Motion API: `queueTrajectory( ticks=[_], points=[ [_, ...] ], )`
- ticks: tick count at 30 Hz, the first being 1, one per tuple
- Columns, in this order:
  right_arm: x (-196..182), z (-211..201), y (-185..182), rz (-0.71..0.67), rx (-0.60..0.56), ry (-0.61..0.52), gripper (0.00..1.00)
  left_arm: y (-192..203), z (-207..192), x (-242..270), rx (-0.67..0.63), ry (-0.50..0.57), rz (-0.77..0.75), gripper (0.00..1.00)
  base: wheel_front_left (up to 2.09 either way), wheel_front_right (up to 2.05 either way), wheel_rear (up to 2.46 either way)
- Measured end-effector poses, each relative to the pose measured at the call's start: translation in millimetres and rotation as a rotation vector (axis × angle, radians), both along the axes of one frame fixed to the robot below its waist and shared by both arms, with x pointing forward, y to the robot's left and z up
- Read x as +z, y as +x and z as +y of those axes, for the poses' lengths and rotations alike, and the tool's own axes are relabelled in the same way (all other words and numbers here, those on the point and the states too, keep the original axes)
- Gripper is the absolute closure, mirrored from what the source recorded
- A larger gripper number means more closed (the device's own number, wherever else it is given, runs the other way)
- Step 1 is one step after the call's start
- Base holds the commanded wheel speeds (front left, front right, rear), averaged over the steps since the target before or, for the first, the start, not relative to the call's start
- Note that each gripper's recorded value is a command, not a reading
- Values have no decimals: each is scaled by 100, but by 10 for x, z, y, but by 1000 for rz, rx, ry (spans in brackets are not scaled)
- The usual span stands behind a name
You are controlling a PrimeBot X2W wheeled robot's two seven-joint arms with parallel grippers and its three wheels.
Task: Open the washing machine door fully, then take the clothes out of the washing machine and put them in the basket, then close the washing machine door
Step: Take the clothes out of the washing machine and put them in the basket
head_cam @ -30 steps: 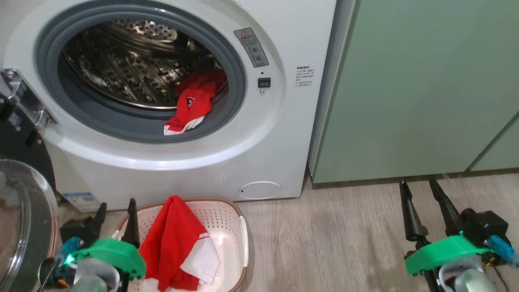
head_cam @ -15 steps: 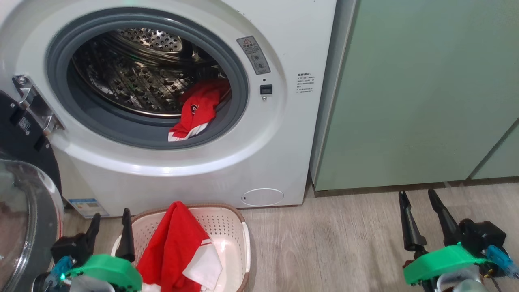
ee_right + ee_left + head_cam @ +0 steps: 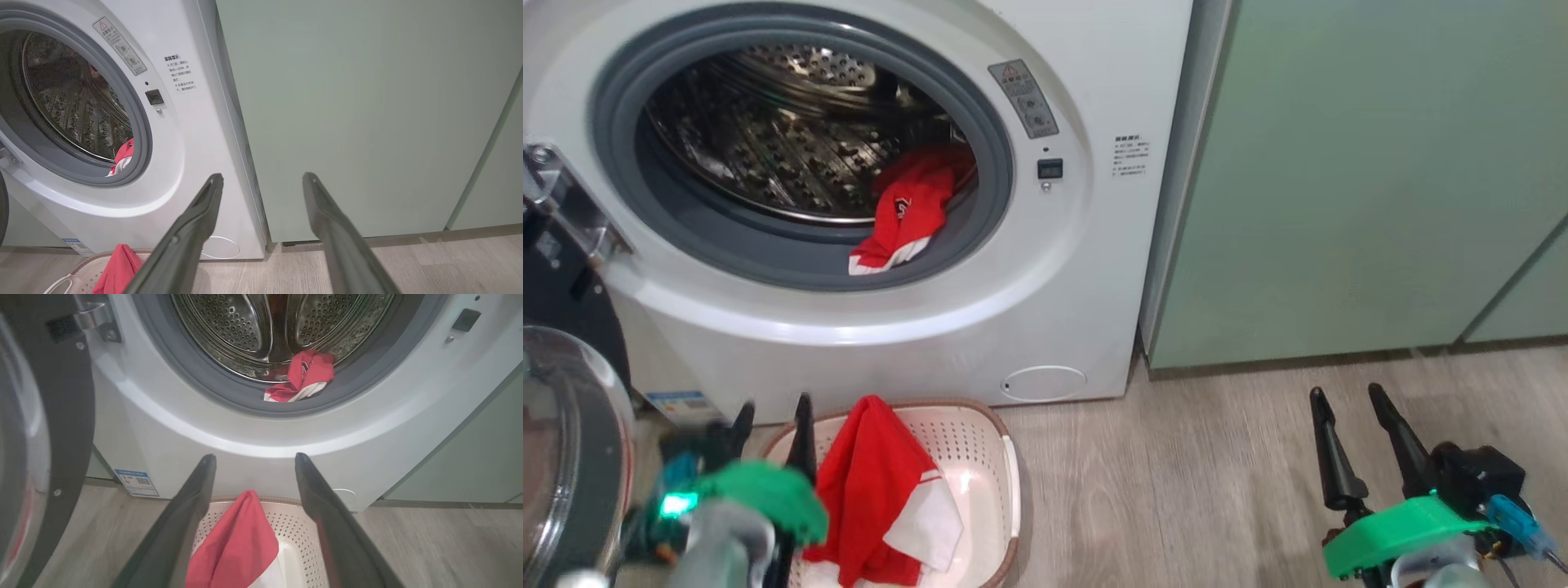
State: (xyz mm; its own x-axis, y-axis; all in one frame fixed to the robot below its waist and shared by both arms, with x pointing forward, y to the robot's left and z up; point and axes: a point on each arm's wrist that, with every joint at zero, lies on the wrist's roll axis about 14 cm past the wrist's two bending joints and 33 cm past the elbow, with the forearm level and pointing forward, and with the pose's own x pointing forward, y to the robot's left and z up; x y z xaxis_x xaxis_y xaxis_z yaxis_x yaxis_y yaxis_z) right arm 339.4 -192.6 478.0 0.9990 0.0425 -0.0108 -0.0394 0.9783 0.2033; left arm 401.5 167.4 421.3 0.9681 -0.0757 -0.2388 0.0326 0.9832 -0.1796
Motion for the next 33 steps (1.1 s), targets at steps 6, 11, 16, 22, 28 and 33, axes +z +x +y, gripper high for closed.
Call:
queueTrajectory(
  ticks=[6, 11, 16, 22, 28, 33],
  points=[
    [-136, -42, 26, 46, -13, 5, 0, 439, -378, -14, -107, -49, 142, 0, 0, 0, 0],
    [-199, -71, 182, 69, -16, -4, 0, 929, -684, 82, -183, -87, 228, 0, 0, 0, 0],
    [-249, -135, 343, 85, -29, -17, 0, 1439, -915, 232, -236, -107, 251, 0, 0, 0, 0],
    [-422, -273, 405, 139, -69, -24, 0, 1853, -1138, 112, -280, -112, 327, 0, 0, 0, 0],
    [-539, -367, 519, 171, -94, -35, 0, 2114, -1364, -153, -317, -113, 410, 0, 0, 0, 0],
    [-637, -412, 568, 199, -108, -42, 0, 2335, -1461, -310, -323, -105, 440, 0, 0, 0, 0]
  ],
)
